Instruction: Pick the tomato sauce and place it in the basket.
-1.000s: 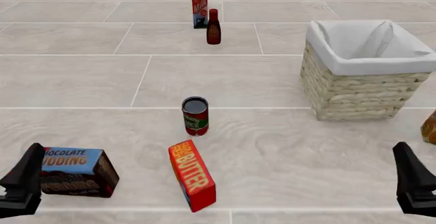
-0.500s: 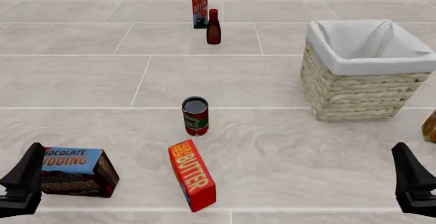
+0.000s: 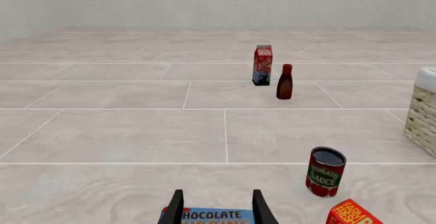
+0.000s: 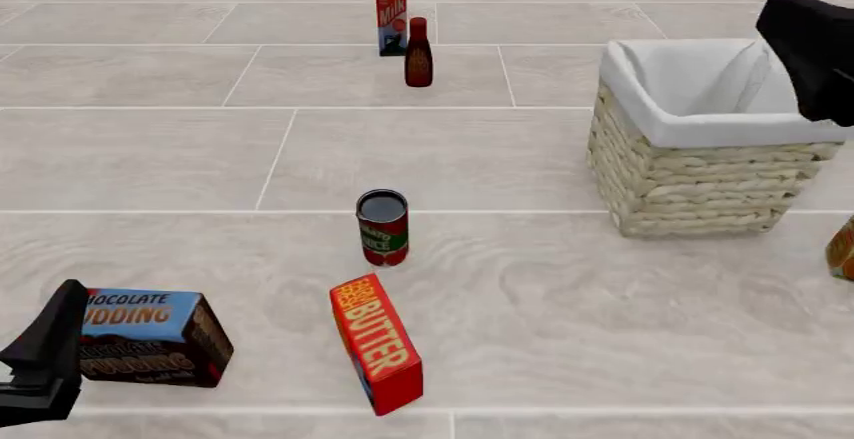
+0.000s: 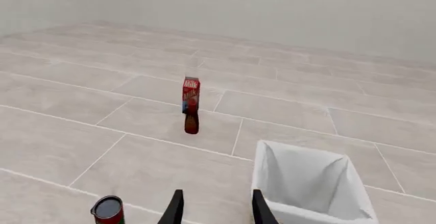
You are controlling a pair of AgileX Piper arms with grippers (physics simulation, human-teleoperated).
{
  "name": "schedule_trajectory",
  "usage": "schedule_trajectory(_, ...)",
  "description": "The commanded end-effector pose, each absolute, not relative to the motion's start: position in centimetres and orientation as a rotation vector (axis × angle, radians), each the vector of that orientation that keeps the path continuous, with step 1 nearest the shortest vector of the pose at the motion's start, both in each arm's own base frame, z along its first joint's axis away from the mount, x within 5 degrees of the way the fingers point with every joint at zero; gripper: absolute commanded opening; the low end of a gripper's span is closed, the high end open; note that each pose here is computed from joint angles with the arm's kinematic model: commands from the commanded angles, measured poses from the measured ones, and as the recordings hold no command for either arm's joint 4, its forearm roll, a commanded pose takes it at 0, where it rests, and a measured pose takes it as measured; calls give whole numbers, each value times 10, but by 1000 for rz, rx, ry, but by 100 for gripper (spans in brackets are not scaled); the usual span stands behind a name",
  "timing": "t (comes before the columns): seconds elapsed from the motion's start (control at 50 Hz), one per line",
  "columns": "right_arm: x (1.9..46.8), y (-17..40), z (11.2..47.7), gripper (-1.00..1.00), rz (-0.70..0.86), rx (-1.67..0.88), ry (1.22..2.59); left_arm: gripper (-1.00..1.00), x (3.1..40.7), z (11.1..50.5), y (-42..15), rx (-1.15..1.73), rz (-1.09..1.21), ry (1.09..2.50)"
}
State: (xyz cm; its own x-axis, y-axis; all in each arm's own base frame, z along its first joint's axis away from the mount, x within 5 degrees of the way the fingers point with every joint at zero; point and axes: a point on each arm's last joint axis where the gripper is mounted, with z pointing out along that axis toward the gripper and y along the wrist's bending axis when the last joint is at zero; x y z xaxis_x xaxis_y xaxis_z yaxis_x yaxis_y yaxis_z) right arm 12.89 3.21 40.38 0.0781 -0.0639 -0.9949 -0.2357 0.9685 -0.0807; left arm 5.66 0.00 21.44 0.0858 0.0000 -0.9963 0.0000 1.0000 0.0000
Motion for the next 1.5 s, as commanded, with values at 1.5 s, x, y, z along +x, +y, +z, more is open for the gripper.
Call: schedule_trajectory(1.5,316,270,294,100,415,-753,1961,100,57,214,0,0,0,1485)
